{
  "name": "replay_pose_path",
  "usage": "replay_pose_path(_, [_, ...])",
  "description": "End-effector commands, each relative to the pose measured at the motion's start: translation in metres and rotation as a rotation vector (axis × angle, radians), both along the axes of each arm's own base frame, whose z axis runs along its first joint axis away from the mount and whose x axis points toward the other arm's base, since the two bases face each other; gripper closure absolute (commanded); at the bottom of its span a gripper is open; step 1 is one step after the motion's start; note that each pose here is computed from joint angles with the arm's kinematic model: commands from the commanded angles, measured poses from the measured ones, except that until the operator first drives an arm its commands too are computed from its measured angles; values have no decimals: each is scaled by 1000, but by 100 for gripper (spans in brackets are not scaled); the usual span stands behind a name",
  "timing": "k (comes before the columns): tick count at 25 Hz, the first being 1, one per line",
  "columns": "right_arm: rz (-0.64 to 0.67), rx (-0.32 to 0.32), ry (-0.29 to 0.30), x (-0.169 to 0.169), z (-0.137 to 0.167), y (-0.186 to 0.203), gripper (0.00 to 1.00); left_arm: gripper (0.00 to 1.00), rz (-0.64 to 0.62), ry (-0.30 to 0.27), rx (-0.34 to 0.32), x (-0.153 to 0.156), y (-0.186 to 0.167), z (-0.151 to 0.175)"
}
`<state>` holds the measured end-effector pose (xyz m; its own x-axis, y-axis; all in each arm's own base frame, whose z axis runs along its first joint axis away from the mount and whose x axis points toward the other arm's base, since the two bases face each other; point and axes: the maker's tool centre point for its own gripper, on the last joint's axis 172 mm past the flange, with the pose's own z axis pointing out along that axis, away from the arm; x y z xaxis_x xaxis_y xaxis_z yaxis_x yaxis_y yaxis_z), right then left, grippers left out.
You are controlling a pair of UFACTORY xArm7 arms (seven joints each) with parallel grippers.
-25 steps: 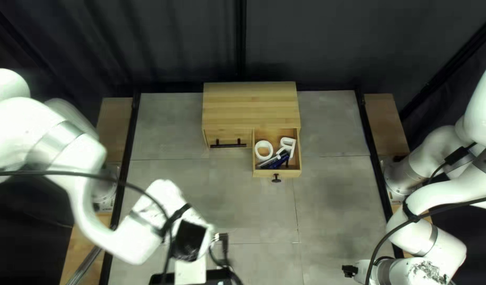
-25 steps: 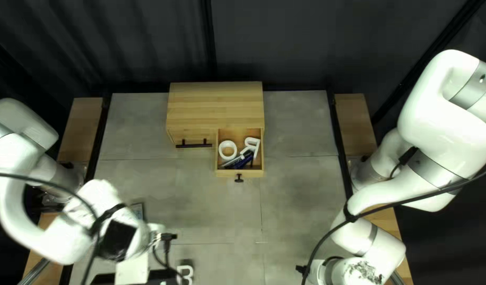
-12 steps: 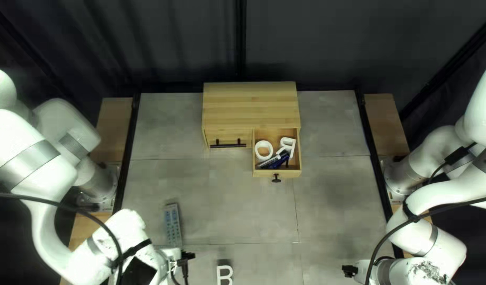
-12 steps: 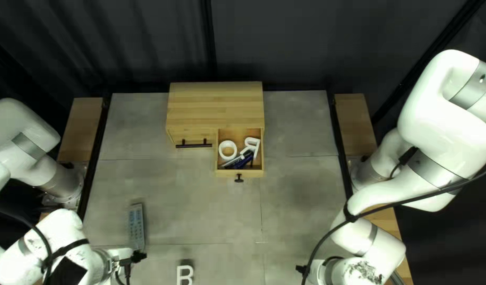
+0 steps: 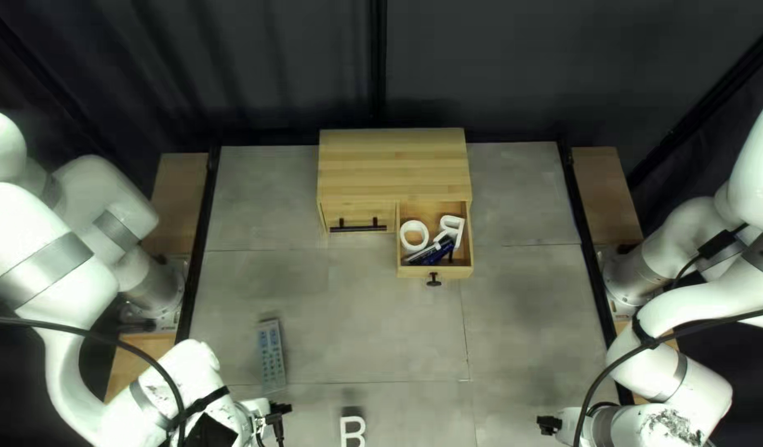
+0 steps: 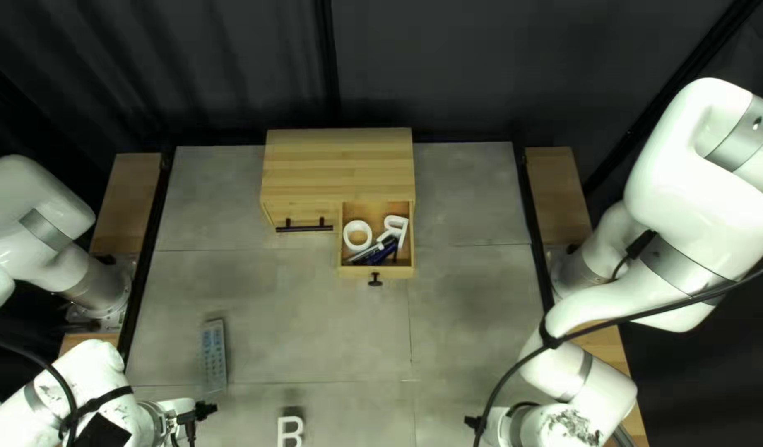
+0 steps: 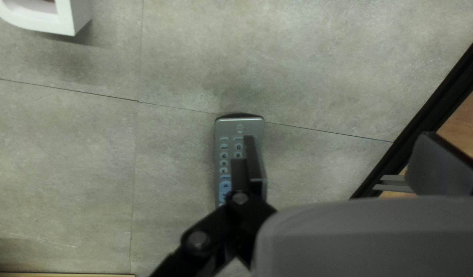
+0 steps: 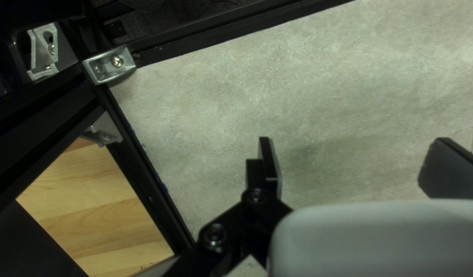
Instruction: Open drawers and place objects into drawer and close
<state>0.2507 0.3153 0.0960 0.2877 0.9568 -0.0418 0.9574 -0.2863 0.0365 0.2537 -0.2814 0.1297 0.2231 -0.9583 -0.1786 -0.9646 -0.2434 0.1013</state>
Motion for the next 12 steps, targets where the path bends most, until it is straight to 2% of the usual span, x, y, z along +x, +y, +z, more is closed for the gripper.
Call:
replay_pose_path(1, [46,-29,6,17,10,-13,0,0,0,0,0,0,0,0])
replay_pose_path(4, [89,-65,20,40,21,-33,0,0,0,0,0,0,0,0])
replay_pose_path(8, [159,-145,48,72,36,-71,0,0,0,0,0,0,0,0])
replay_pose_path(12, [206,-213,53,90,50,-99,0,0,0,0,0,0,0,0])
